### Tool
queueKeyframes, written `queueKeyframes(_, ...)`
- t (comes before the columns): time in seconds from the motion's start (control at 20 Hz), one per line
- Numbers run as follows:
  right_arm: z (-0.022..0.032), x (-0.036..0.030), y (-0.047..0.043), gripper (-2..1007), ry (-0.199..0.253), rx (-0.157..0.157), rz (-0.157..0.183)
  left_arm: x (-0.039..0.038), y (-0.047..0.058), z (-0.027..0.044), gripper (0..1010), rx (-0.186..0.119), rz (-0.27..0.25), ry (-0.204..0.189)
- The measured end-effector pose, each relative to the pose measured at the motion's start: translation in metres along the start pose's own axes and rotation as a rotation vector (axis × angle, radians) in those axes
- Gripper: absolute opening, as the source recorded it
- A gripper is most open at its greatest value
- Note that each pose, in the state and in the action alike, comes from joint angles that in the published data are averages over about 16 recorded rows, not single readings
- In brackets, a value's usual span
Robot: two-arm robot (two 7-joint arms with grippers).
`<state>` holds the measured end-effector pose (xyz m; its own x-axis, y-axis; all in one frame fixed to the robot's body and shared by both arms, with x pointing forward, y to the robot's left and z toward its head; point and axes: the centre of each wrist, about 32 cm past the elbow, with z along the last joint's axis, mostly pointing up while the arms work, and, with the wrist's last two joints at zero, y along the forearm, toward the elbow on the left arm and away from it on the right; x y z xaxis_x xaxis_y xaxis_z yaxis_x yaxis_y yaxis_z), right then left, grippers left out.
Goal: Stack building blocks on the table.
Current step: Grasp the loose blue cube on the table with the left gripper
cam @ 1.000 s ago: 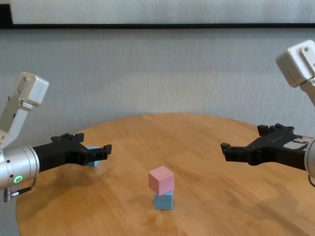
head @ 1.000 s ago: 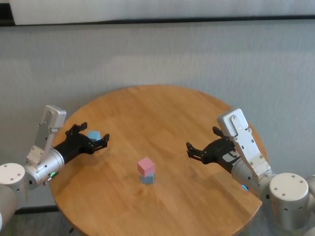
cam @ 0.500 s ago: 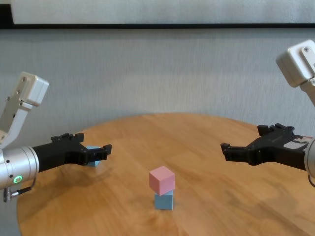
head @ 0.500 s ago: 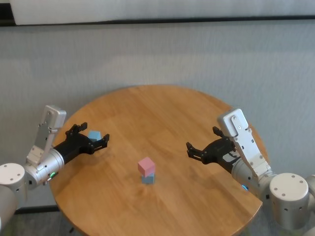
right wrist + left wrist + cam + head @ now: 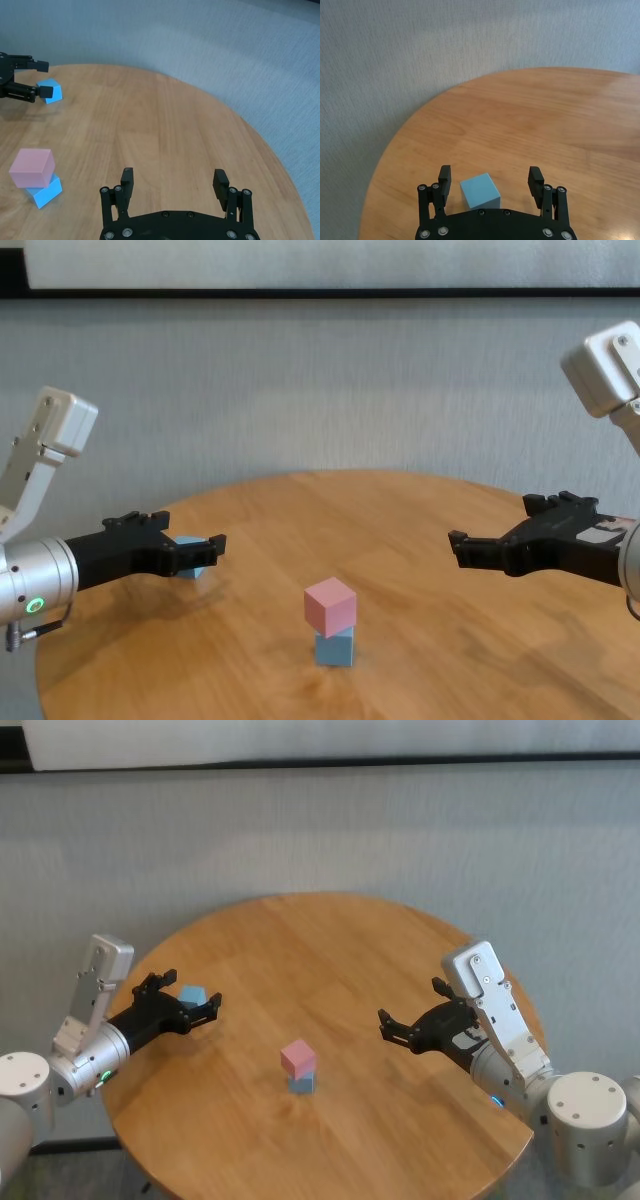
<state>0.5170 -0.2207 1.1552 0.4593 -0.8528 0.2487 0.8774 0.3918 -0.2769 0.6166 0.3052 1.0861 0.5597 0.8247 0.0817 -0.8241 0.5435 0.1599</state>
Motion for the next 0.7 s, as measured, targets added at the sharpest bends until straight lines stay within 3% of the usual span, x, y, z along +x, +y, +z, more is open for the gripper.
queueKeyframes(0.7,0.0,0.0,0.0,1005,0.0,0.0,0.0,0.0001,0.0001,0.0001,1000,0.0,0.0,0.0)
